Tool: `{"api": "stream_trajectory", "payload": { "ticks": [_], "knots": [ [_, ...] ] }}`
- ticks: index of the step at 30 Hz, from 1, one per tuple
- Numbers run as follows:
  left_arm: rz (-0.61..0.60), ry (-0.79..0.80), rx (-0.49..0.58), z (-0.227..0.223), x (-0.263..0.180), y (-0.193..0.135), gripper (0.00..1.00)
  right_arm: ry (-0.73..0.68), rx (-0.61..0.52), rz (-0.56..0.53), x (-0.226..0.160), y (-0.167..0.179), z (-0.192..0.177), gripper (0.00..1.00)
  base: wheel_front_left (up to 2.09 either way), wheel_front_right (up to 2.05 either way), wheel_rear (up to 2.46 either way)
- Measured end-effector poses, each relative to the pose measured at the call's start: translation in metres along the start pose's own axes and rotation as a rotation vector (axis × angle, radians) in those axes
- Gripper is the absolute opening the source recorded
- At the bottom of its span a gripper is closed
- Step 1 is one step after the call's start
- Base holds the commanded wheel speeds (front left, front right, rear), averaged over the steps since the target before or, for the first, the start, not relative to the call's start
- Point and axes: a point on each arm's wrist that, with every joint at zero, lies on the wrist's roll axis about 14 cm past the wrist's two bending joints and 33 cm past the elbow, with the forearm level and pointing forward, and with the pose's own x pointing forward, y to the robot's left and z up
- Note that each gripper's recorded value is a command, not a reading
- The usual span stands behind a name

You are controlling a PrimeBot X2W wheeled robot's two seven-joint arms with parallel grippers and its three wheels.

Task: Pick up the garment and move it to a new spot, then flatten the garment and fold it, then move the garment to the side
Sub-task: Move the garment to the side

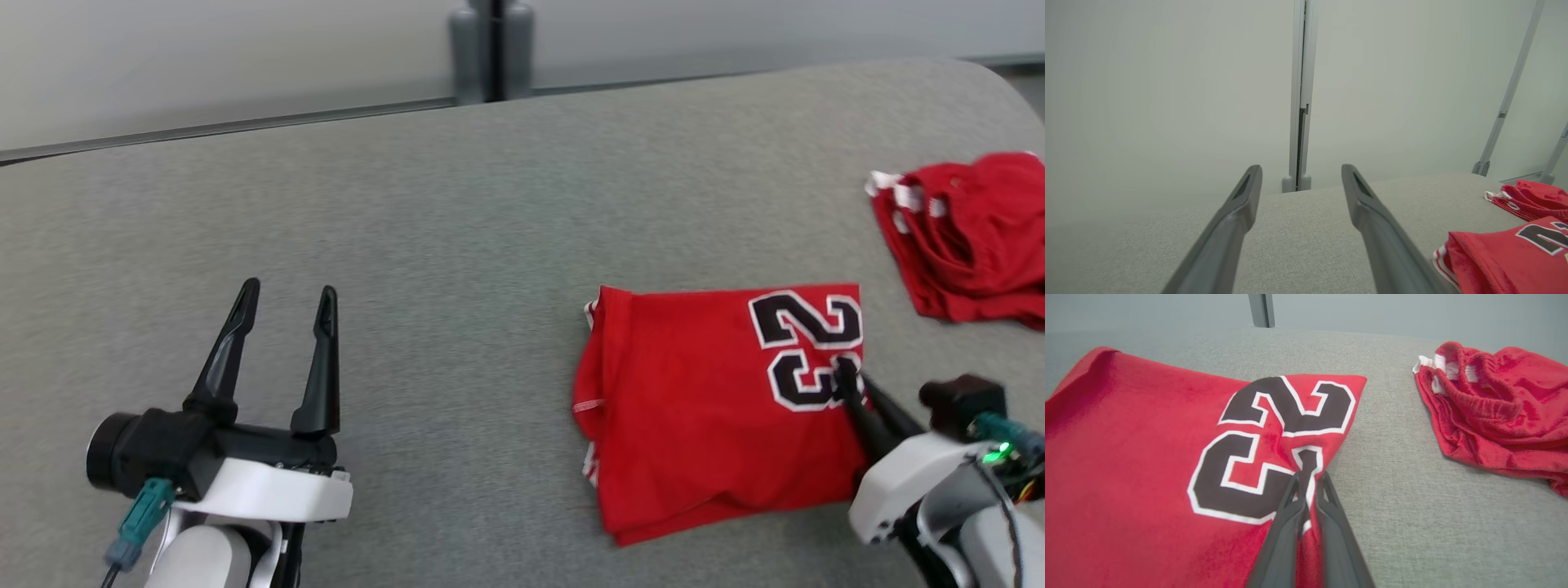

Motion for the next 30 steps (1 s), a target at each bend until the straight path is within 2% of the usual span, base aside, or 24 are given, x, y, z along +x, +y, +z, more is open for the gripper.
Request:
{"api": "stream_trajectory", "payload": {
  "ticks": [4,9,13,18,24,28,29,30],
  "knots": [
    [-0.114,0.0,-0.009,-0.006,0.025,-0.03,1.0,-0.057,0.003,-0.102,-0.007,-0.041,0.02,0.0,0.0,0.0,0.0],
    [-0.178,0.02,-0.002,-0.025,0.053,-0.04,1.0,-0.126,-0.013,-0.152,0.014,-0.068,0.054,0.0,0.0,0.0,0.0],
    [-0.212,0.035,-0.019,-0.041,0.069,-0.046,1.0,-0.155,-0.055,-0.229,0.027,-0.111,0.077,0.0,0.0,0.0,0.0],
    [-0.238,0.064,-0.033,-0.063,0.082,-0.049,1.0,-0.146,-0.1,-0.38,0.02,-0.181,0.084,0.0,0.0,0.0,0.0],
    [-0.251,0.083,-0.018,-0.087,0.1,-0.042,1.0,-0.122,-0.098,-0.555,0.013,-0.252,0.088,0.0,0.0,0.0,0.0],
    [-0.262,0.105,-0.01,-0.105,0.108,-0.038,1.0,-0.054,-0.059,-0.611,0.025,-0.271,0.063,0.0,0.0,0.0,0.0],
    [-0.264,0.113,-0.007,-0.109,0.108,-0.037,1.0,-0.029,-0.043,-0.618,0.028,-0.272,0.052,0.14,0.0,0.0,0.0],
    [-0.267,0.122,-0.004,-0.114,0.109,-0.036,1.0,-0.014,-0.021,-0.622,0.033,-0.27,0.043,0.77,0.0,0.0,0.0]
  ]
}}
